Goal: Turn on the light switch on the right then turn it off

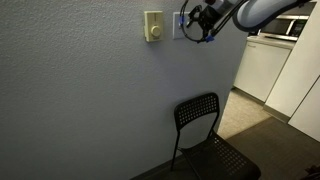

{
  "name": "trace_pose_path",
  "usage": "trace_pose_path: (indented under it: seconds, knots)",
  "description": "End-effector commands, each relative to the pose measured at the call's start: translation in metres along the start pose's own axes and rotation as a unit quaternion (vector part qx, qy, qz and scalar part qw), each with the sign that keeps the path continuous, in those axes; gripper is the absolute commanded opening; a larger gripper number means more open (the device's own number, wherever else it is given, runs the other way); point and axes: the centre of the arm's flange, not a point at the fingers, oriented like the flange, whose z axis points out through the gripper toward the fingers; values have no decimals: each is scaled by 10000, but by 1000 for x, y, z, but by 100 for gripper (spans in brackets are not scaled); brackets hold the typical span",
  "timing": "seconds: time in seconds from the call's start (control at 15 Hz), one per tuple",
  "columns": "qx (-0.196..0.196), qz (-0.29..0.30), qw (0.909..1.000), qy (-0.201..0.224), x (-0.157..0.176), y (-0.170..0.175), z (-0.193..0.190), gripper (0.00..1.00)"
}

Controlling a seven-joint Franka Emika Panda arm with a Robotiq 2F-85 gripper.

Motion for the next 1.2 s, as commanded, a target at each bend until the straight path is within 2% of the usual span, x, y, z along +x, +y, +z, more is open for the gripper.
trace_pose_path:
  seconds: [0.0, 0.6, 0.93, 1.13]
  knots:
    - [-462, -168, 9985, -232, -9, 46, -25, 100]
    - [-286, -202, 9989, -312, -4, 39, -26, 100]
    - [-105, 132, 9993, -331, 1, 26, -25, 100]
    - [-64, 338, 9983, -470, 3, 27, -40, 100]
